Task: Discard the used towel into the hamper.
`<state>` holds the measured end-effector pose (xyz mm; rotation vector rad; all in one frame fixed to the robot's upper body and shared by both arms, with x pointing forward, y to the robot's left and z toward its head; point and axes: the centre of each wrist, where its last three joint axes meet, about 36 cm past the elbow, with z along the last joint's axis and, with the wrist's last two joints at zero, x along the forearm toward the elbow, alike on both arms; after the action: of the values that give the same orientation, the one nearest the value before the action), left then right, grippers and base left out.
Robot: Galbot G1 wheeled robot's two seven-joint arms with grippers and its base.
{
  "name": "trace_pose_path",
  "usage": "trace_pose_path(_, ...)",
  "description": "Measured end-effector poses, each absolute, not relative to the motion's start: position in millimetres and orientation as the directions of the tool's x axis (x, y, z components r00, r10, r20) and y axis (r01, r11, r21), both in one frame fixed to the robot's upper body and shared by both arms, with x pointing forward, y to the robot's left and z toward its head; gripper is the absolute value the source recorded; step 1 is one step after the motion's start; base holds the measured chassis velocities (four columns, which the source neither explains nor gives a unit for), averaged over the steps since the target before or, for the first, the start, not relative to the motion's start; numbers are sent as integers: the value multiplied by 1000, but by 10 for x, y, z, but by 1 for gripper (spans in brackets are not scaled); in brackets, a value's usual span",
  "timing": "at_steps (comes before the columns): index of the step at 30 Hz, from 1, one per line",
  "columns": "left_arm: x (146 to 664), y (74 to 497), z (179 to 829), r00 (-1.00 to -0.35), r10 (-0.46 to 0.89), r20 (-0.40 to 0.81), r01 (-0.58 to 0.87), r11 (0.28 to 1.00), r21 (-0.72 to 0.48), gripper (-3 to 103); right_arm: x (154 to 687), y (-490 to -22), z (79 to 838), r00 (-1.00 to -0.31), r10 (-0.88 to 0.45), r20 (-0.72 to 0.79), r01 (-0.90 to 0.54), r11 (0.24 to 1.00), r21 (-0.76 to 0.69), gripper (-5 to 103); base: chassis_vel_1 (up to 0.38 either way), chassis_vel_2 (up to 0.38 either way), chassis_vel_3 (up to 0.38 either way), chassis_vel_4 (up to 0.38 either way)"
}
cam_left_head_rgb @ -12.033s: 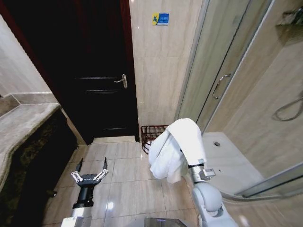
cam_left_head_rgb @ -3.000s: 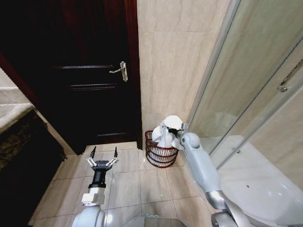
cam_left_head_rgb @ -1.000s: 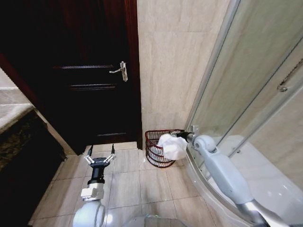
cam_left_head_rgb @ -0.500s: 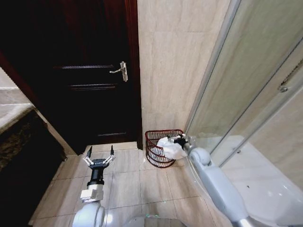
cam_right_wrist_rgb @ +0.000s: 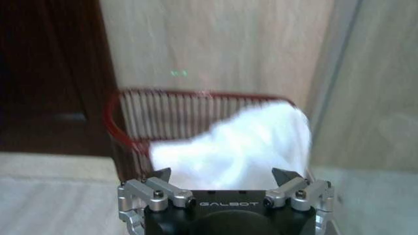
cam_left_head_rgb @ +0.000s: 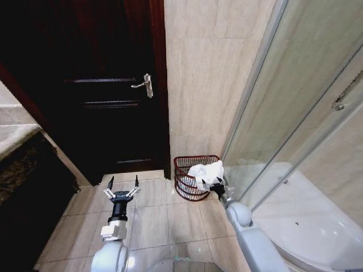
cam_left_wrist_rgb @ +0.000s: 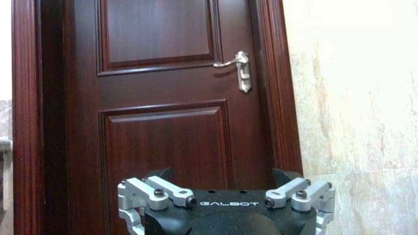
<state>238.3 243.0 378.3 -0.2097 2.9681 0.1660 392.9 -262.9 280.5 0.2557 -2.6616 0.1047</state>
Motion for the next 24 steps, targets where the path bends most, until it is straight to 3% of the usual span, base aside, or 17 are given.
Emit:
trace_pose_path(12, 2355, 2448, 3859, -978, -148, -145, -163, 982, 97, 100, 4196, -3010, 1941, -891, -322, 321, -332, 943, 24, 100, 0, 0, 0, 0)
trace_pose_path(24, 2258, 2516, 3791, -977, -159, -141, -177, 976, 124, 100, 4586, -3183, 1709, -907, -262, 329, -258, 965, 58, 100, 0, 0, 0, 0)
